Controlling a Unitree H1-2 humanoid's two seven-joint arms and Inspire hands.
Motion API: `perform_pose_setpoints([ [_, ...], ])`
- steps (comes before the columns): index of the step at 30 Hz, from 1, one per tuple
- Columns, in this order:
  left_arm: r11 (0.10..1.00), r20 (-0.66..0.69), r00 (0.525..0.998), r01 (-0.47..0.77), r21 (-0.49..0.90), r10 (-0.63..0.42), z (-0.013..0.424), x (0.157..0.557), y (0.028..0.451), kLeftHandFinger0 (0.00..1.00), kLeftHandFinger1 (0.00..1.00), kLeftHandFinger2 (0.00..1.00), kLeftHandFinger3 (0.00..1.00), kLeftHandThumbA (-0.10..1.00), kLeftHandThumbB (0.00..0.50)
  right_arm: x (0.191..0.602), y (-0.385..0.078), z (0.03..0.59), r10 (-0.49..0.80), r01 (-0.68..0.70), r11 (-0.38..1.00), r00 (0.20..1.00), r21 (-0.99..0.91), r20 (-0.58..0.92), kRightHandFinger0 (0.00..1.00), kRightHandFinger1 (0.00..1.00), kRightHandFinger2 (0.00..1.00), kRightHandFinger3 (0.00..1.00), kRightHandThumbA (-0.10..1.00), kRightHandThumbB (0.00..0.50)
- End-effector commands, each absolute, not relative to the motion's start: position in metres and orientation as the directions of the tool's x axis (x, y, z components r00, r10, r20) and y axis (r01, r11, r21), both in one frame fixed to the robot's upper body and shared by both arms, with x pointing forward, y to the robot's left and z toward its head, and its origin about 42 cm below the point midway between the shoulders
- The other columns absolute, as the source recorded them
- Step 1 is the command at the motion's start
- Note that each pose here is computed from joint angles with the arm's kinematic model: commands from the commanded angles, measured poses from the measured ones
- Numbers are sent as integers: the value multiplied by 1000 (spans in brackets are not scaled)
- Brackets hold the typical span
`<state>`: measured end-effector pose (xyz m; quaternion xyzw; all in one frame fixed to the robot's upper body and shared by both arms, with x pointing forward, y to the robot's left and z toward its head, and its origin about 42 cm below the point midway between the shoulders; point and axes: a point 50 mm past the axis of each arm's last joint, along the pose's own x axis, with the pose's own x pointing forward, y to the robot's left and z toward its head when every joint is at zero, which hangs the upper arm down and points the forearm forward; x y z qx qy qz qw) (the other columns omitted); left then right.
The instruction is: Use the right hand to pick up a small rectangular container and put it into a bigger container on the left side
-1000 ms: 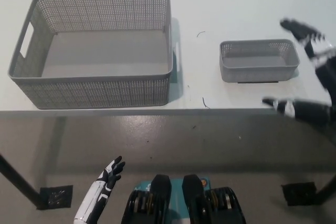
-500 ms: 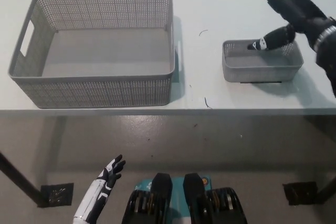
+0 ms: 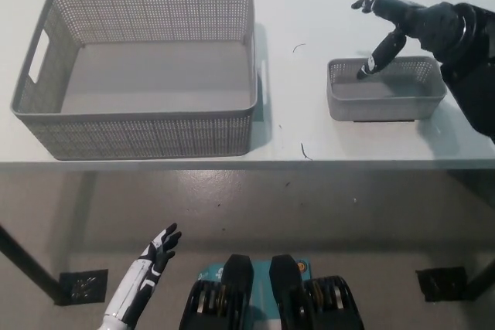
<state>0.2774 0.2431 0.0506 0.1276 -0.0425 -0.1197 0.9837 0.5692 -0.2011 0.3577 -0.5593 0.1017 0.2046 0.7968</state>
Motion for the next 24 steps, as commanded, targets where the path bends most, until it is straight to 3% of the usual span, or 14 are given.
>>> perform_pose_setpoints([
  [1, 930, 131, 955, 217, 296, -265, 67, 283, 250, 1000, 1000, 1000, 1000, 1000, 253, 573, -193, 424, 276, -439, 268, 888, -858, -368, 1000, 1000, 1000, 1000, 1000, 438],
  [3, 929, 129, 955, 219, 298, -267, 67, 283, 250, 1000, 1000, 1000, 1000, 1000, 252, 574, -193, 435, 259, -463, 324, 882, -825, -393, 1000, 1000, 1000, 1000, 1000, 462],
  [7, 926, 125, 956, 217, 307, -266, 66, 282, 250, 1000, 1000, 1000, 1000, 1000, 248, 573, -190, 462, 256, -482, 255, 870, -838, -422, 1000, 1000, 1000, 1000, 1000, 449],
  [9, 927, 127, 956, 218, 306, -266, 66, 282, 250, 1000, 1000, 1000, 1000, 1000, 241, 576, -188, 472, 262, -532, 214, 839, -819, -476, 1000, 1000, 1000, 1000, 1000, 406],
  [11, 928, 125, 956, 219, 302, -266, 66, 282, 250, 1000, 1000, 1000, 1000, 1000, 246, 579, -183, 475, 237, -549, 163, 828, -820, -508, 1000, 1000, 1000, 1000, 1000, 397],
  [16, 924, 128, 955, 215, 317, -266, 66, 281, 250, 1000, 1000, 1000, 1000, 1000, 238, 586, -178, 468, 139, -517, 101, 854, -850, -502, 1000, 1000, 1000, 1000, 1000, 456],
  [19, 926, 127, 956, 216, 311, -266, 65, 282, 250, 1000, 1000, 1000, 1000, 1000, 244, 588, -176, 463, 122, -541, 88, 839, -836, -530, 1000, 1000, 1000, 1000, 1000, 422],
  [21, 923, 122, 955, 221, 314, -270, 66, 283, 251, 1000, 1000, 1000, 1000, 1000, 252, 591, -175, 460, 63, -539, 20, 841, -842, -537, 1000, 1000, 1000, 1000, 1000, 481],
  [24, 923, 127, 953, 223, 315, -274, 67, 282, 250, 1000, 1000, 1000, 1000, 1000, 240, 593, -177, 457, 27, -560, 6, 828, -828, -560, 1000, 1000, 1000, 1000, 1000, 482],
])
